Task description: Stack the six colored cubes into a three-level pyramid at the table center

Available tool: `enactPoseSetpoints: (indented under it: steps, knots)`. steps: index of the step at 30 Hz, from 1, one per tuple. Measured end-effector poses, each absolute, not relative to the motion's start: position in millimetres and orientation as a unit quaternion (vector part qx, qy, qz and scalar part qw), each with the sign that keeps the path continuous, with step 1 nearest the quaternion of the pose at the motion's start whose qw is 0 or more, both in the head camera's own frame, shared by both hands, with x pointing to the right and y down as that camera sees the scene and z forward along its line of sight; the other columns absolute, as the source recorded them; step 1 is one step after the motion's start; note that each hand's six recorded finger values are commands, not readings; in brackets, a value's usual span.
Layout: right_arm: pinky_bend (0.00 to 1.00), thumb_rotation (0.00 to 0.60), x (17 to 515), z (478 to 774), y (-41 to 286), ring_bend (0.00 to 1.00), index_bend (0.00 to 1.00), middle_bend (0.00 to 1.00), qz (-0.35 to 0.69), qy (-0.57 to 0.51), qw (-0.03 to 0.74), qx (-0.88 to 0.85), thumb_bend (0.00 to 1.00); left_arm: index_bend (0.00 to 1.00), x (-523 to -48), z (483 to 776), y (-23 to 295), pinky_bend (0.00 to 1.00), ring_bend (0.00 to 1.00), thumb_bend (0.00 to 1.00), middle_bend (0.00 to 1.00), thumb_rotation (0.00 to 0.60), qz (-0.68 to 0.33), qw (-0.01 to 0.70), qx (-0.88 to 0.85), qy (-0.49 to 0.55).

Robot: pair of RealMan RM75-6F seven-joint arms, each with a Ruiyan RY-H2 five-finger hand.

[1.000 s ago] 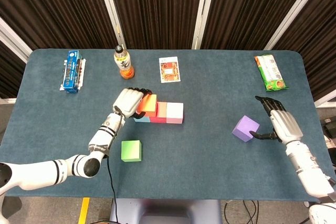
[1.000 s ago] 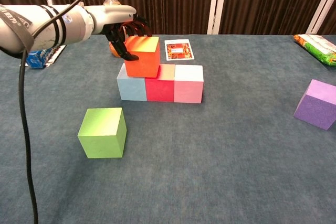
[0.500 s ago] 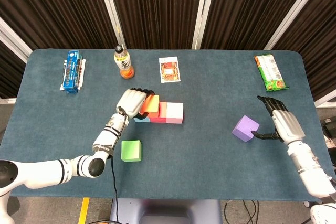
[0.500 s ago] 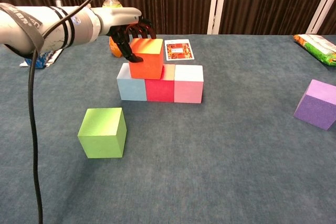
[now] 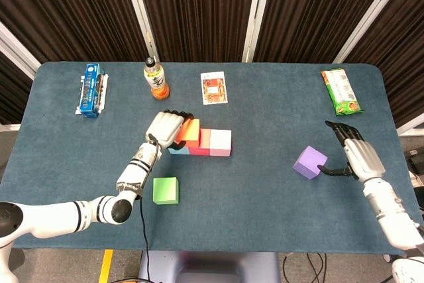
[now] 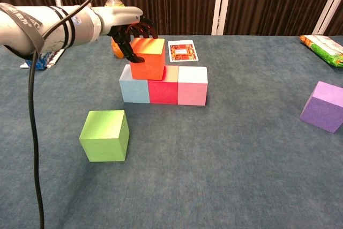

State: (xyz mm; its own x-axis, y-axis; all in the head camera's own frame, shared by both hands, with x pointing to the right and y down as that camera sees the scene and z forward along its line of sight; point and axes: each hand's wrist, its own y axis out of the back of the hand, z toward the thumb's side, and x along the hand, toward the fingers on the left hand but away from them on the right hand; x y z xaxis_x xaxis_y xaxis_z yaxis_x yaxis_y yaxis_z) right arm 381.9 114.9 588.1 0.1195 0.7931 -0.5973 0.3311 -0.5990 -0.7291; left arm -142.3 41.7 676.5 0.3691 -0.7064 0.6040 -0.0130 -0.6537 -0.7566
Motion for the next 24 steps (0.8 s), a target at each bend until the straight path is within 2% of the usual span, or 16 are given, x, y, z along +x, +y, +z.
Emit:
enactPoseSetpoints:
  steps: [10,16,24]
  knots:
    - [0.02,0.6,384.0,588.4,115.5,0.0,0.01,0.18,0.537,-0.394,0.214,-0.715,0.3,0.3,-139.2,681.2,45.2,0.26,0.25,0.34,0.29,0.6,-0.511,0.338,-0.755,0.234]
    - [0.02,0.6,386.0,588.6,115.6,0.0,0.01,0.18,0.537,-0.396,0.212,-0.714,0.3,0.21,-139.7,681.7,47.1,0.27,0.22,0.35,0.24,0.6,-0.512,0.334,-0.756,0.235]
    - [0.02,0.6,387.9,588.8,115.2,0.0,0.01,0.18,0.536,-0.399,0.209,-0.714,0.3,0.18,-138.6,679.2,51.7,0.27,0.2,0.35,0.2,0.6,-0.509,0.336,-0.756,0.238]
